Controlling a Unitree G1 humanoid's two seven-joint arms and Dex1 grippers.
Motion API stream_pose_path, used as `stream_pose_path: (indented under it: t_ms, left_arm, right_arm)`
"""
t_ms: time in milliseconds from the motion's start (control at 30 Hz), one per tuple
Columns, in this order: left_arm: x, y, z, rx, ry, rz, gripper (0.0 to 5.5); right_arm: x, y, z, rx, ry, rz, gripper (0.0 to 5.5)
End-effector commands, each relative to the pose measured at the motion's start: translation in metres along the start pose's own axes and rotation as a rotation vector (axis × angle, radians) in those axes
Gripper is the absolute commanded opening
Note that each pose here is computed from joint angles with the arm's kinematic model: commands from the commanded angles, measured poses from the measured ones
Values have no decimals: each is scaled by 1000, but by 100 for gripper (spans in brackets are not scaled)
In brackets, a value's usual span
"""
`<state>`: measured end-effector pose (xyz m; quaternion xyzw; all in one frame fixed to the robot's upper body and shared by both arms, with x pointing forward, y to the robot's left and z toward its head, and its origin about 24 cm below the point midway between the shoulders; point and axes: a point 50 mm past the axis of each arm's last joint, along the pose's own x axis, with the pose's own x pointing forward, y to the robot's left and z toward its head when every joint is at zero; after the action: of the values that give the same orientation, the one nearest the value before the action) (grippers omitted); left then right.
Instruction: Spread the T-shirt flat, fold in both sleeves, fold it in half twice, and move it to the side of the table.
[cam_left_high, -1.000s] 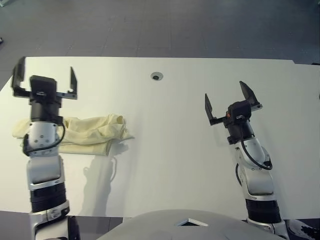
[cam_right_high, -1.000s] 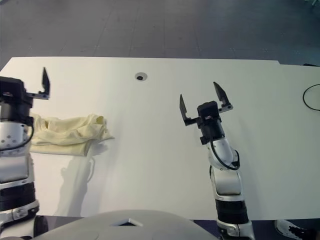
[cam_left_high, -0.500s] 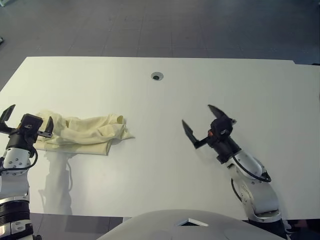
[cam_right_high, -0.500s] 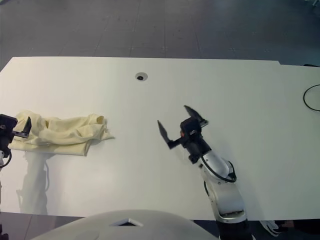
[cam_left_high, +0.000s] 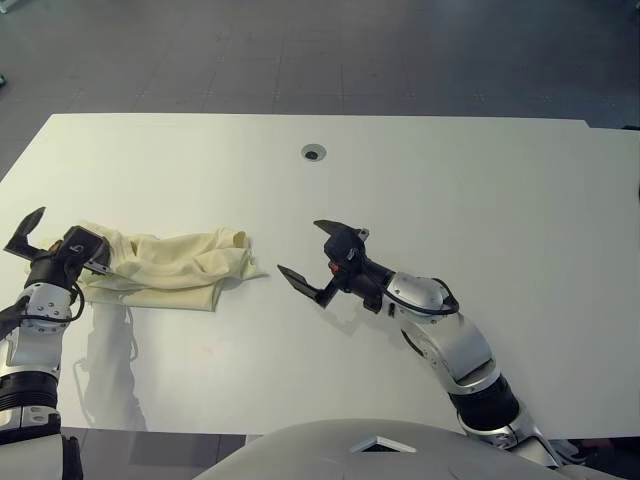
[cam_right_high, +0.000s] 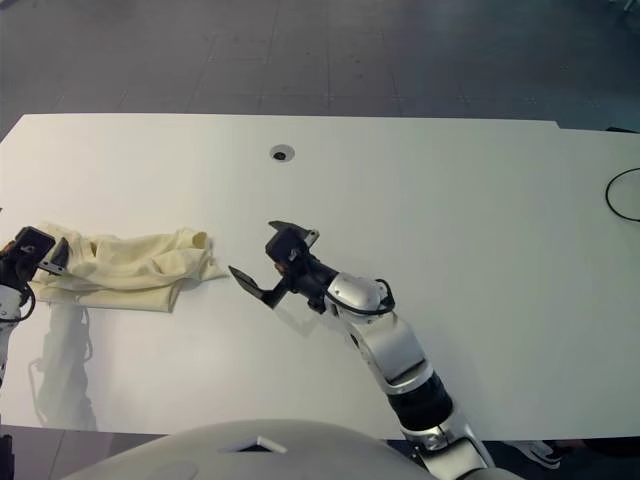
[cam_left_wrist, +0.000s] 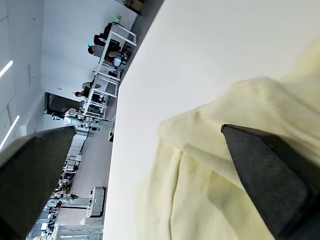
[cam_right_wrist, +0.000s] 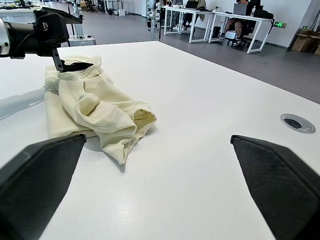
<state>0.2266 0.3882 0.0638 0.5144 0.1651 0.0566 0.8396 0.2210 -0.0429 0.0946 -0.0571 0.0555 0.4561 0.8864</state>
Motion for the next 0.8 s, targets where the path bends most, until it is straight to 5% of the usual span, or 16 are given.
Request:
stream_pose_path:
  t_ms: [33, 233, 800]
  left_arm:
    - [-4, -5, -11, 117, 70, -122, 540]
    - [-9, -24, -2, 95, 66, -286, 540]
    - [-37, -62, 108, -274, -31, -532, 540]
  right_arm:
    - [2, 1, 5, 5, -11, 6, 537]
    - [0, 2, 10, 4, -28, 11, 537]
    - [-25, 14, -6, -173, 196, 140, 537]
